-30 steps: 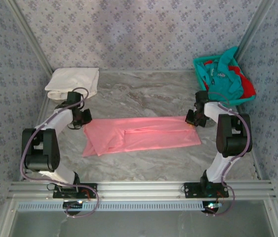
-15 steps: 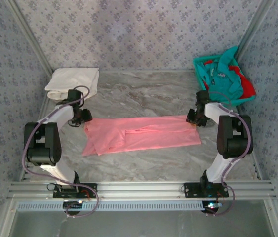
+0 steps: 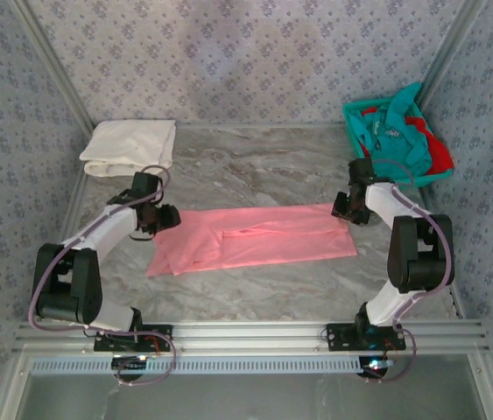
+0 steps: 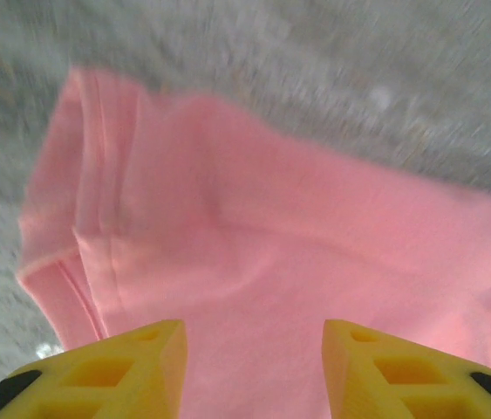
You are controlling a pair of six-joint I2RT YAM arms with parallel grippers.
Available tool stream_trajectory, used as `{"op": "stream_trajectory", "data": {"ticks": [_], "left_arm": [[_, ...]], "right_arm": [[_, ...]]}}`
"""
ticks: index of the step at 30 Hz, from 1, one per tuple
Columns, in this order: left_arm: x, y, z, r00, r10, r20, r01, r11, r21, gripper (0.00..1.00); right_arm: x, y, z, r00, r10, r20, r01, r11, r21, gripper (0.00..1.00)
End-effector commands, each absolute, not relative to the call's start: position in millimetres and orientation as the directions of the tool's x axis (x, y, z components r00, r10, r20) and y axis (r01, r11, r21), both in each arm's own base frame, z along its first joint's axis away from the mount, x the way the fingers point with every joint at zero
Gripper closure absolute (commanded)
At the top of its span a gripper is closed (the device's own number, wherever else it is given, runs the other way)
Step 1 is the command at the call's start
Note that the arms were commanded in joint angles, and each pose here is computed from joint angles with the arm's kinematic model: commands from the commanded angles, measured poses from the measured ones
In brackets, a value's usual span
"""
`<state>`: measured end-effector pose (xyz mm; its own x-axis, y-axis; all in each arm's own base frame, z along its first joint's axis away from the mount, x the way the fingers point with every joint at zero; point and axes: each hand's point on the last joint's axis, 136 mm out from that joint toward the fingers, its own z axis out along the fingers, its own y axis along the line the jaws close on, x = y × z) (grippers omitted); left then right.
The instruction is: Fold and stack the t-shirts
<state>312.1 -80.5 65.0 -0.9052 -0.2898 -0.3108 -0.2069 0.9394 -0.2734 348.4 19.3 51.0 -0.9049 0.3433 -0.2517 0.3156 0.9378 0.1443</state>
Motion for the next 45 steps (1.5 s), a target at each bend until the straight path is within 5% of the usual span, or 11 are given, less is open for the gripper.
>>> {"op": "stream_trajectory", "data": {"ticks": [1,7,10,20,33,38,45], "left_arm": [[296.5,-84.3,56.3,-0.916,-0.305,-0.259,-0.230,0.931,-0.285,0.56],[290.4,-69.6,39.9,-0.906,-0.350,-0.239,-0.284,0.920,-0.269,0.57],[291.5,-62.3,34.9,-0.896,-0.382,-0.227,-0.318,0.907,-0.275,0.57],[341.4,-68.2,19.7,-0.907,-0.343,-0.244,-0.275,0.922,-0.272,0.57],[493.5,-85.3,26.6,-0.910,-0.242,-0.337,-0.166,0.957,-0.238,0.57],[516.1,-77.6,67.3,-0.866,-0.240,-0.438,-0.158,0.964,-0.216,0.56],[466.2,-99.1,92.2,-0.834,-0.262,-0.485,-0.147,0.954,-0.262,0.53]], "right_arm": [[331.6,16.1,33.7,-0.919,0.353,-0.176,0.341,0.935,0.094,0.65],[324.3,17.2,13.6,-0.926,0.355,-0.127,0.345,0.934,0.089,0.84],[319.3,10.3,6.8,-0.925,0.363,-0.112,0.359,0.932,0.054,0.84],[303.9,9.3,1.7,-0.919,0.384,-0.090,0.380,0.923,0.055,0.68],[206.5,49.0,11.8,-0.916,0.400,-0.032,0.396,0.914,0.091,0.53],[214.3,38.8,53.5,-0.904,0.397,-0.159,0.390,0.918,0.077,0.46],[291.2,63.1,120.9,-0.879,0.265,-0.396,0.217,0.963,0.161,0.46]]}}
